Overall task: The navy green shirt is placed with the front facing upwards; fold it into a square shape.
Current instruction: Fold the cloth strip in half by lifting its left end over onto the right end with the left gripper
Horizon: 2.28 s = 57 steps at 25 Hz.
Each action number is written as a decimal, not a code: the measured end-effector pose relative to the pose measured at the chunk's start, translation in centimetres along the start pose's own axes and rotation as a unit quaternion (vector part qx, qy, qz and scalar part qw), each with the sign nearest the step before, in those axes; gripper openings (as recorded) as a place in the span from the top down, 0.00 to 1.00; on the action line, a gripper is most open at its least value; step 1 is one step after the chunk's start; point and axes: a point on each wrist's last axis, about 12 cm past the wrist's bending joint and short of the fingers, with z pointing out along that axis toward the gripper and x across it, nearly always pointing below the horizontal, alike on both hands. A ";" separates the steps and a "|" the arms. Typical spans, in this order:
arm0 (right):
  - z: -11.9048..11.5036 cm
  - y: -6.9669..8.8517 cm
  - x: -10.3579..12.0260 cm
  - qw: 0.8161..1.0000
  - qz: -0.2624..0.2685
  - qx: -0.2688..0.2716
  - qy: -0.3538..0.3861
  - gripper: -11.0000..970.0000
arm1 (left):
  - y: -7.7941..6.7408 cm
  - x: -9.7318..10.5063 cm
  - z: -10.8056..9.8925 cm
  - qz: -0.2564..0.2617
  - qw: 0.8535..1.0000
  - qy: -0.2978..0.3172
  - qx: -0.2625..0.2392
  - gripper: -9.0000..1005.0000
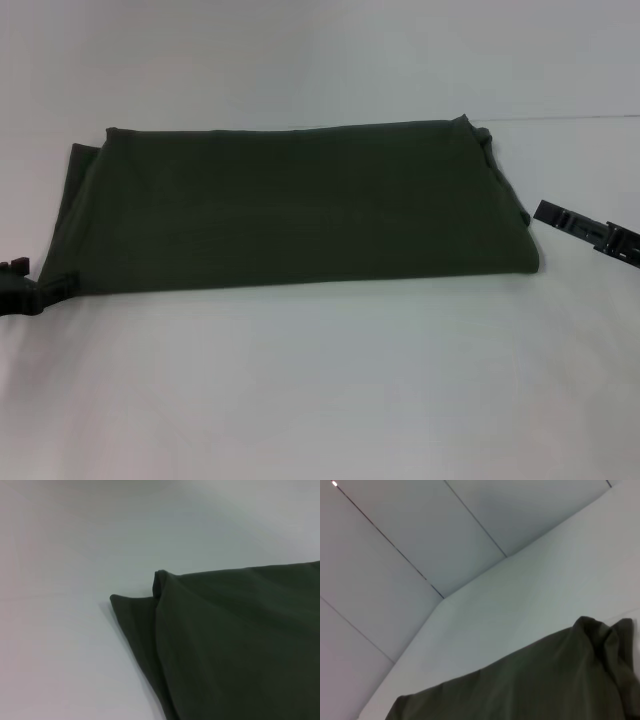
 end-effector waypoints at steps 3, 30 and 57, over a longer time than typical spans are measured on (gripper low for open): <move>0.1 0.0 0.1 1.000 -0.002 -0.001 0.004 0.09 | -0.1 0.1 0.2 -0.005 1.000 0.002 -0.002 0.24; 0.2 0.3 0.5 1.000 0.000 -0.007 0.008 0.09 | -1.2 0.2 1.1 -0.025 0.999 0.009 0.024 0.30; -0.5 0.2 -2.4 1.000 0.013 -0.009 0.015 0.09 | -1.0 -0.2 1.1 -0.023 0.999 0.007 0.021 0.99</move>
